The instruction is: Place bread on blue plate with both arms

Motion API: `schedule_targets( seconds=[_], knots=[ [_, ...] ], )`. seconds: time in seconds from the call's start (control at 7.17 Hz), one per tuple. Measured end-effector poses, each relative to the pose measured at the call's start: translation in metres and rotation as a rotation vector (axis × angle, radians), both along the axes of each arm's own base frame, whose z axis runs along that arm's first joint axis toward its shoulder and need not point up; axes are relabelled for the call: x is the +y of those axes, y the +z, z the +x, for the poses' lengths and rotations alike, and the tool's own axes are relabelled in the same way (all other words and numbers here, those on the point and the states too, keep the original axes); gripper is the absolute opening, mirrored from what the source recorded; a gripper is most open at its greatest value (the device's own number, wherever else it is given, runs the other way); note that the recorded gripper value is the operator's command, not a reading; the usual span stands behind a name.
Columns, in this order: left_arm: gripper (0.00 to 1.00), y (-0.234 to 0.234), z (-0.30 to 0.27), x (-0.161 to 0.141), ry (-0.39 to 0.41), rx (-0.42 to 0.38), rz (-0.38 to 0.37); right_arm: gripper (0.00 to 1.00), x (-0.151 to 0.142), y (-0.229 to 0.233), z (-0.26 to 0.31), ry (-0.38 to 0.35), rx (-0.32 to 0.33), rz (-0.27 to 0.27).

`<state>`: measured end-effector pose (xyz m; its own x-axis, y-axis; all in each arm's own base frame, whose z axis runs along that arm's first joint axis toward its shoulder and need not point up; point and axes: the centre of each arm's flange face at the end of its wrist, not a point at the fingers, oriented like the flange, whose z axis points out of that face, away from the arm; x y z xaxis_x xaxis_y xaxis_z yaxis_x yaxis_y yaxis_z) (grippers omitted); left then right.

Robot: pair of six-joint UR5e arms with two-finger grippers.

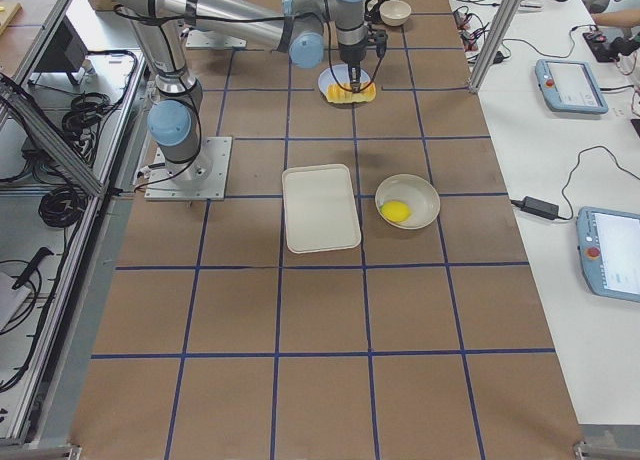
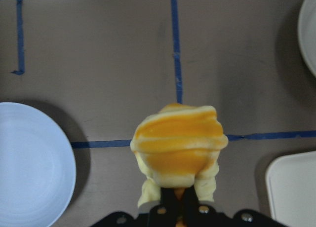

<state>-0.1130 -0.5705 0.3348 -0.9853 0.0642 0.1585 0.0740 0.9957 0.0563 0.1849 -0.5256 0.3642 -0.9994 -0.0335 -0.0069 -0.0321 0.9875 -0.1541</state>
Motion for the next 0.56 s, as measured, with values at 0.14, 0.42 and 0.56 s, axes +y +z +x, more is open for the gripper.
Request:
schedule_targets(
  seconds=[0.14, 0.42, 0.56],
  knots=[
    [1.0, 0.03, 0.049, 0.009, 0.018, -0.005, 0.042, 0.08, -0.005, -0.014, 0.035, 0.06, 0.004, 0.022],
    [1.0, 0.104, 0.114, 0.036, -0.031, -0.044, 0.042, 0.08, -0.006, -0.048, 0.094, 0.152, 0.013, 0.045],
    [1.0, 0.134, 0.128, 0.053, -0.047, -0.057, 0.026, 0.08, -0.006, -0.066, 0.117, 0.184, 0.014, 0.039]
  ],
)
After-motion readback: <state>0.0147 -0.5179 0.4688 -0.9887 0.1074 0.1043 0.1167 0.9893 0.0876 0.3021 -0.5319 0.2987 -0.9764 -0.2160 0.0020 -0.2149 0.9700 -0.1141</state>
